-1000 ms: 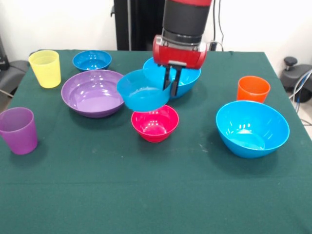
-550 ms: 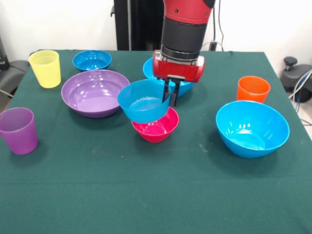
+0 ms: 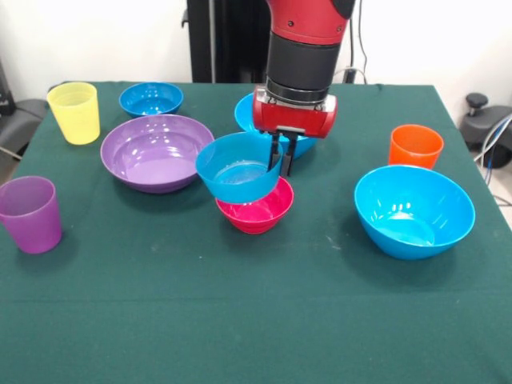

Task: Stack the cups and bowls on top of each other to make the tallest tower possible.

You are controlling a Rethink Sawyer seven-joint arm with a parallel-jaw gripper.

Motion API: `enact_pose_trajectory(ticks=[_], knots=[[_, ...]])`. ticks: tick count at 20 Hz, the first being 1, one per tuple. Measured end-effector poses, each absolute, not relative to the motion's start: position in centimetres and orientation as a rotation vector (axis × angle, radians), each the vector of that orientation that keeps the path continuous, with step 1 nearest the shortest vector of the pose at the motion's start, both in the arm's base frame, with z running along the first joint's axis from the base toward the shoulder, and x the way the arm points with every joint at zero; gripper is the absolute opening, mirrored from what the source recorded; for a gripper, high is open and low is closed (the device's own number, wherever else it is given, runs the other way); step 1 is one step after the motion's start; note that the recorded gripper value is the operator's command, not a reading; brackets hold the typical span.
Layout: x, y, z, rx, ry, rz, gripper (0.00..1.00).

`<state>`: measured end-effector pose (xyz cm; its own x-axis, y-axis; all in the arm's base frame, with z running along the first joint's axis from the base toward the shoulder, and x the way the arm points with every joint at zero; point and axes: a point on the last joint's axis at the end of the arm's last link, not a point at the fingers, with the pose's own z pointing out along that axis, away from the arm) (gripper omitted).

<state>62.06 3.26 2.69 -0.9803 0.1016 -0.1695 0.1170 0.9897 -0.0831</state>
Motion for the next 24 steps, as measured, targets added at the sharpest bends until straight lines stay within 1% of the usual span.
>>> enact_pose_trajectory(ticks=[13,24], knots=[[61.9,4.8,2.6,0.124,2.970,-0.139,0.00],[61.4,5.3,1.6,0.110,2.987,-0.143,0.00]])
